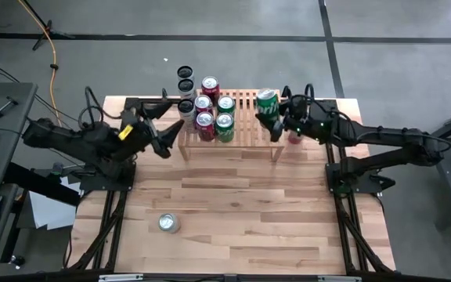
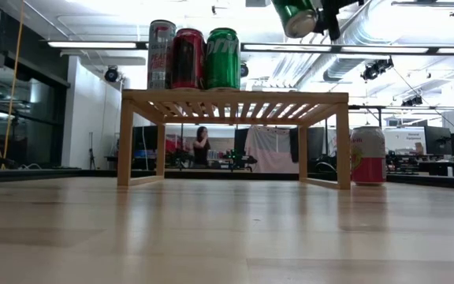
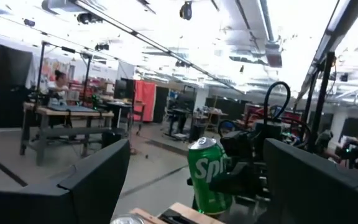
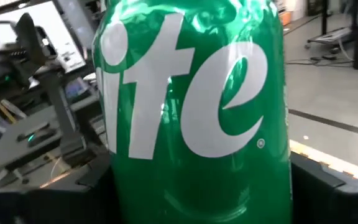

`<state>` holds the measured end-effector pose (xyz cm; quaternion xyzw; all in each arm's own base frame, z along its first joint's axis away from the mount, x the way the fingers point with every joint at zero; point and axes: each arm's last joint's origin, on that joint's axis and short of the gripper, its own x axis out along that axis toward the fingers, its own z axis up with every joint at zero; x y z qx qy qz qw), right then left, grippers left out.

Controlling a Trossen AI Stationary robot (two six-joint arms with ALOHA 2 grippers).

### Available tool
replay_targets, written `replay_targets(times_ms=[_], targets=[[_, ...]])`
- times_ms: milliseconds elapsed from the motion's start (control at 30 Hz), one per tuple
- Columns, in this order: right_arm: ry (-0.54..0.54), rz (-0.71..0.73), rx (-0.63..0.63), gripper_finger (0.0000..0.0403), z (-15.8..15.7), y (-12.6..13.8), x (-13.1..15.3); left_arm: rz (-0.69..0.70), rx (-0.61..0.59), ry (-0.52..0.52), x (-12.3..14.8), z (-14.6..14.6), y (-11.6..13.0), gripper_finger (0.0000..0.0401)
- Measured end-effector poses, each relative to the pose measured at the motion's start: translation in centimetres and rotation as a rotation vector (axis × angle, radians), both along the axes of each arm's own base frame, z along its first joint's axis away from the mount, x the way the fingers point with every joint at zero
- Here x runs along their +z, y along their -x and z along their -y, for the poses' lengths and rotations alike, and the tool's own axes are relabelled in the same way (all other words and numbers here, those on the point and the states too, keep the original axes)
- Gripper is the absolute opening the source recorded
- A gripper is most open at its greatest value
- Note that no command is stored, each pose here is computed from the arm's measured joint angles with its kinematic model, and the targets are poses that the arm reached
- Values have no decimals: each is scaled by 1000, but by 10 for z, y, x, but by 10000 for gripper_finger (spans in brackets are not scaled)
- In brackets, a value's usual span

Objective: Place canned beverage on shelf
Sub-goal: Put the green soda can on the shelf aligned with the other green soda cans

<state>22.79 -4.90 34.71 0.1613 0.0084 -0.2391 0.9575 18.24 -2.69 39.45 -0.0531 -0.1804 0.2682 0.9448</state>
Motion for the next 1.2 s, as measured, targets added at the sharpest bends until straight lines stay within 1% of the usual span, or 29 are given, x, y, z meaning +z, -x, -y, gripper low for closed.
replay_targets(times_ms=[100, 167, 300, 367, 433, 600, 700, 867, 1033, 1200], targets=[[-24, 33, 13, 293, 4, -2, 1, 36, -32, 31, -3, -15, -10, 360], [-32, 91, 52, 293, 4, -5, 5, 40, -103, 67, -10, -26, -21, 360], [-32, 144, 157, 293, -1, -17, 5, 39, -271, 188, -26, -45, -45, 360], [-29, 162, 200, 293, -5, -24, 3, 29, -311, 217, -29, -52, -55, 360], [-23, 195, 239, 293, -10, -30, 3, 11, -331, 208, -27, -54, -66, 360], [-17, 190, 295, 293, -23, -41, -2, -61, -356, 112, -17, -58, -101, 360], [-8, 197, 318, 293, -26, -41, -2, -112, -361, 93, -15, -59, -123, 360], [6, 199, 388, 293, -28, -41, -1, -140, -432, 75, -15, -59, -152, 360], [3, 190, 451, 293, -30, -42, -2, -141, -475, 78, -15, -60, -173, 360], [13, 176, 458, 293, -30, -42, -3, -138, -476, 68, -12, -59, -182, 358]])
